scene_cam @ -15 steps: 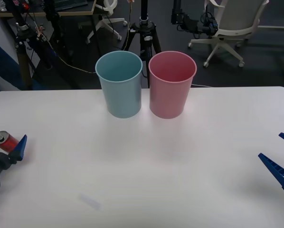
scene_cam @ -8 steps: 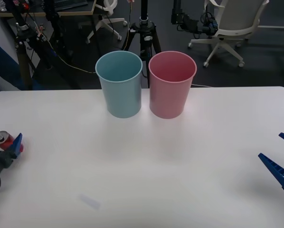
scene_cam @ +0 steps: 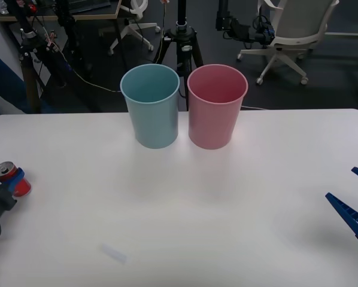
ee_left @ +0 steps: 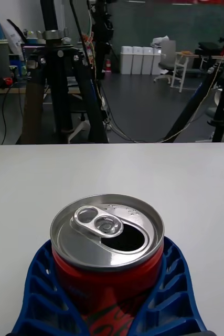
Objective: Grasp the object on the table and drop it into the matching bin: aluminum can to the light blue bin, PET bottle to the pink bin.
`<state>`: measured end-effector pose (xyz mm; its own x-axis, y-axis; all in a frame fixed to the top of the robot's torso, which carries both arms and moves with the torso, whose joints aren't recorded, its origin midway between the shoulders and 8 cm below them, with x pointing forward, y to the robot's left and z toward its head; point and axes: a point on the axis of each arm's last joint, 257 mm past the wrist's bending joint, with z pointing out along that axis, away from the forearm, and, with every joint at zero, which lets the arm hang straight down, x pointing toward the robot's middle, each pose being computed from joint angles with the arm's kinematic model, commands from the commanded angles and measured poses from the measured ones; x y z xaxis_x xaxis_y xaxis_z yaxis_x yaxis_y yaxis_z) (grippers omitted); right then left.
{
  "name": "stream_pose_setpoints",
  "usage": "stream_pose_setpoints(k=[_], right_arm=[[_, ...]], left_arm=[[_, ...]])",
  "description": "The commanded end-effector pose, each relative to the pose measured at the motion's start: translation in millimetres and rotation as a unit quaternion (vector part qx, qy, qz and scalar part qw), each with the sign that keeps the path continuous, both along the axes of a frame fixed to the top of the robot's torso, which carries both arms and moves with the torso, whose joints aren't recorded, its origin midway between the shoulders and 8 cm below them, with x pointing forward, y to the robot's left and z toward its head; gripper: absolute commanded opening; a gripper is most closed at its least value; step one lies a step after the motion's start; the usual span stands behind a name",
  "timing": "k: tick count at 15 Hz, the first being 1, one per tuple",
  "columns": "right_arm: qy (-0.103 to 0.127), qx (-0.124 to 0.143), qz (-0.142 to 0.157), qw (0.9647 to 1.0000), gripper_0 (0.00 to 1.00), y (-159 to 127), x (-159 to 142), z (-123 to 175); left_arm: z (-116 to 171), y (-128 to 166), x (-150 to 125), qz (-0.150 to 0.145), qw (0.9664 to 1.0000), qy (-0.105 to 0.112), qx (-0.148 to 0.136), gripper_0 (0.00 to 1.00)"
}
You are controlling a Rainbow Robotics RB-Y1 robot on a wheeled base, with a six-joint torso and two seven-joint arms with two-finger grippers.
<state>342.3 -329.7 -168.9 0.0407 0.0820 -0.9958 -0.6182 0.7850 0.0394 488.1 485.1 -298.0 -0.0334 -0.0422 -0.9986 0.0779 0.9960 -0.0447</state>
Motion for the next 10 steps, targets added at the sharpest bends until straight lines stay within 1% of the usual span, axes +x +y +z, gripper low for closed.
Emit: stream_pose_setpoints(k=[1,3,4,6,7,10], right_arm=[[0.0,0.0,0.0,1.0,1.0,0,0,0],[0.0,0.0,0.0,1.0,1.0,0,0,0],[0.0,0.0,0.0,1.0,1.0,0,0,0],[0.0,0.0,0.0,1.0,1.0,0,0,0],[0.0,0.0,0.0,1.0,1.0,0,0,0],[0.0,0.0,0.0,1.0,1.0,0,0,0]], left_arm=[[7,-6,-2,-0.013,0.9999,-0.01,-0.004,0.0],[18,-11,-11,-0.023,0.9995,-0.018,0.011,0.0],[23,-16,-18,-0.026,0.9992,-0.016,0.024,0.0],[32,-31,-31,-0.04,0.9984,-0.018,0.036,0.01],[37,-44,-40,-0.057,0.9979,-0.016,0.023,0.0],[53,-78,-59,-0.103,0.9944,-0.014,0.016,0.0]])
